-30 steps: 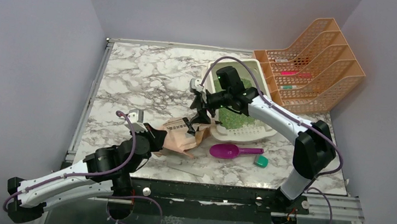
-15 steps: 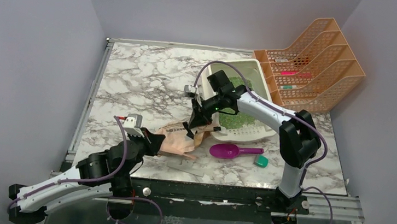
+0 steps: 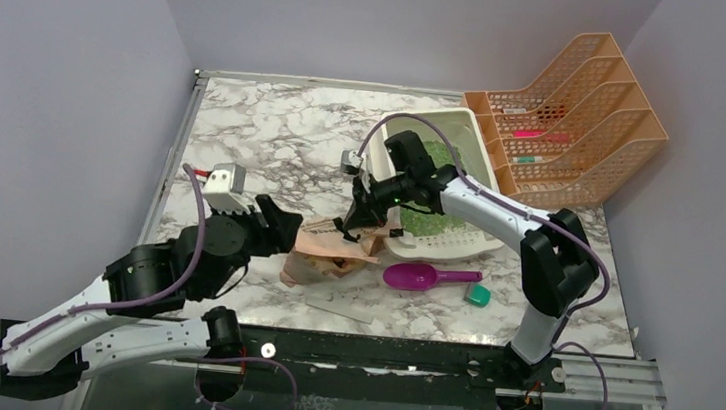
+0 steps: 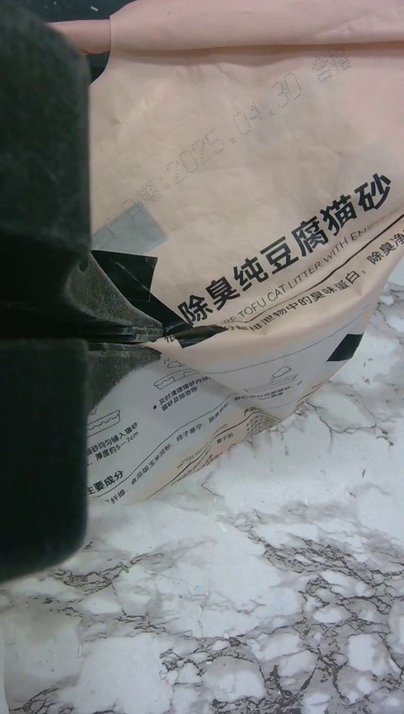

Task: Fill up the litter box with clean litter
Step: Adjust the cat litter bag at the center of the board.

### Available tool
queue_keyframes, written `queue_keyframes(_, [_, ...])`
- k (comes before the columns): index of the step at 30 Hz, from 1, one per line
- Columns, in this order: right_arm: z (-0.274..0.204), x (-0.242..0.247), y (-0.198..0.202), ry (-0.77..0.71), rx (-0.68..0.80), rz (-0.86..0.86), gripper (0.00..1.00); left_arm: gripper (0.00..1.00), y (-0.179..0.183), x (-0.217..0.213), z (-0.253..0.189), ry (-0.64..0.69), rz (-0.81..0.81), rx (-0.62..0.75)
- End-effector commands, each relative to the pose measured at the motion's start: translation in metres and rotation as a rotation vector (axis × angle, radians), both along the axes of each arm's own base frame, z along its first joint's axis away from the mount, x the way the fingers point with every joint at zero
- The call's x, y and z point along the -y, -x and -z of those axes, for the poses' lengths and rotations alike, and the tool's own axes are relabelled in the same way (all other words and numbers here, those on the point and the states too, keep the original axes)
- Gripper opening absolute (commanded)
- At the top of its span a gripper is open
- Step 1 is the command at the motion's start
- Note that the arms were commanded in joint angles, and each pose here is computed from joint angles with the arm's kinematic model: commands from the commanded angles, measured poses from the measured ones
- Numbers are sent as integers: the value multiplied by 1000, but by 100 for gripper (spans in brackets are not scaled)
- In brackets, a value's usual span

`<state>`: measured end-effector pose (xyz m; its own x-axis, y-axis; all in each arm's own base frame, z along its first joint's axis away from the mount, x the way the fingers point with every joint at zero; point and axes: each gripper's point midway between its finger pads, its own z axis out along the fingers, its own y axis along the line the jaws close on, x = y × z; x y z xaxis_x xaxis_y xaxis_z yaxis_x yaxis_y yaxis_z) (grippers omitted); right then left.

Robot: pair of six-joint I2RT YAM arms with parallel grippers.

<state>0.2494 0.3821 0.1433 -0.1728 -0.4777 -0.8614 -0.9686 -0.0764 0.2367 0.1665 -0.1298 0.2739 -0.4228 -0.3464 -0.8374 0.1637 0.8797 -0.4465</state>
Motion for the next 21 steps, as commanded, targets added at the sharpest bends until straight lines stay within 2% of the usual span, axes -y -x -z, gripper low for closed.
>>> queue_keyframes(1, [-37,-7,-13,-94,87,44,1,67,-2,-3,-30,-117,35,36])
queue_keyframes(3, [-39,-6,-13,-99,97,51,1,67,-4,6,-39,-138,63,40])
queue_keyframes(6, [-42,-5,-15,-106,115,66,1,69,-10,22,-35,-240,102,16])
queue_keyframes(12, [-46,-2,-14,-143,172,68,1,82,-8,45,24,-484,224,-129])
queue_keyframes(14, [-46,-2,-11,-161,173,59,1,88,-9,47,36,-512,283,-153])
queue_keyframes(18, [-49,-5,-6,-189,153,42,1,88,-30,39,39,-532,359,-158])
queue_keyframes(21, [-51,-5,-5,-197,145,40,1,90,-33,49,55,-528,586,-200])
